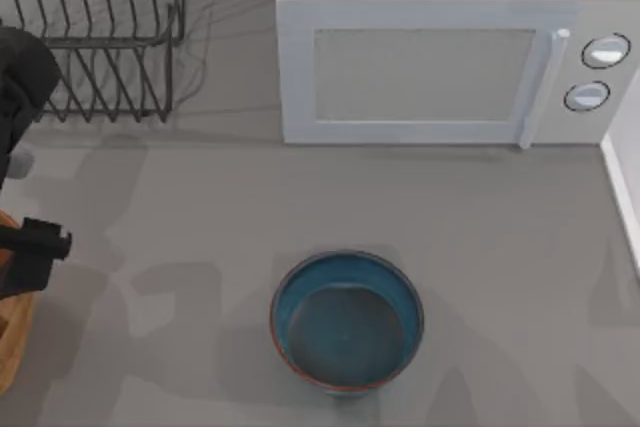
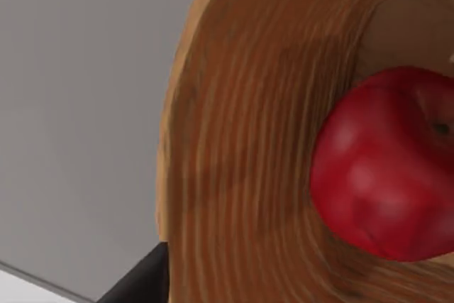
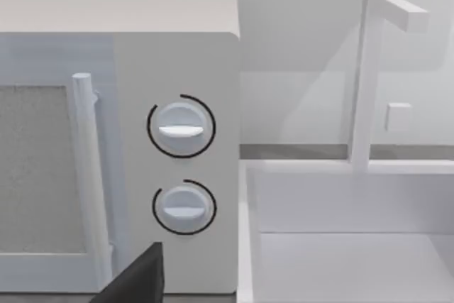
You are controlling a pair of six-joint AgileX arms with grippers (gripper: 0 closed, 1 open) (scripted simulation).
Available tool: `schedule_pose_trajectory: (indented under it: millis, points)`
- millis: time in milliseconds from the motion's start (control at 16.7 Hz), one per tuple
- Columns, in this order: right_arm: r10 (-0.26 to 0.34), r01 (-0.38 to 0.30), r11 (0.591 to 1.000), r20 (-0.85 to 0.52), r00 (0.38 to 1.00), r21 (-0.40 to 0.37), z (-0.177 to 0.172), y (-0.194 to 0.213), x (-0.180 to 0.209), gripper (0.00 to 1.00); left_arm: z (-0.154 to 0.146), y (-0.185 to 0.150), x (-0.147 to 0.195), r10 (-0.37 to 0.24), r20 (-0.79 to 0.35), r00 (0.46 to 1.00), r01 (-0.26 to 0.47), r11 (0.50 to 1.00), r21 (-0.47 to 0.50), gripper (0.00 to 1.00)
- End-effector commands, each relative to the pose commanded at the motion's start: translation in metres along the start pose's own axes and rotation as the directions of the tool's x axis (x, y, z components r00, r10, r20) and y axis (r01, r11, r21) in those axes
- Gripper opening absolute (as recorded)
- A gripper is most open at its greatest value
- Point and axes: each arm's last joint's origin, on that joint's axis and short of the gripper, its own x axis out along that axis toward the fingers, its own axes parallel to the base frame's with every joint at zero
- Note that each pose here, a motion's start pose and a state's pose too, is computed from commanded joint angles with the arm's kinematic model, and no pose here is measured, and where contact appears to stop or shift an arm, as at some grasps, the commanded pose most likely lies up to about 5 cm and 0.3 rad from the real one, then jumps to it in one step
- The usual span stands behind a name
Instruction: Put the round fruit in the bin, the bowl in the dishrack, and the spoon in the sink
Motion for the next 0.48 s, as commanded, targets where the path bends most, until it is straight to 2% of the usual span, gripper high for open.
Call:
schedule_pose_trajectory:
  millis: [180, 300, 480]
  points:
    - [0.0, 0.0, 1.0, 0.0, 1.0, 0.0, 0.0, 0.0, 0.0, 1.0, -0.018, 0.01, -0.005, -0.063, 0.136, 0.989, 0.073, 0.995, -0.068, 1.0]
    - [0.0, 0.0, 1.0, 0.0, 1.0, 0.0, 0.0, 0.0, 0.0, 1.0, -0.038, 0.018, -0.008, -0.107, 0.266, 0.958, 0.141, 0.984, -0.11, 1.0]
    - [0.0, 0.0, 1.0, 0.0, 1.0, 0.0, 0.0, 0.0, 0.0, 1.0, -0.078, 0.028, -0.009, -0.151, 0.504, 0.85, 0.254, 0.957, -0.14, 1.0]
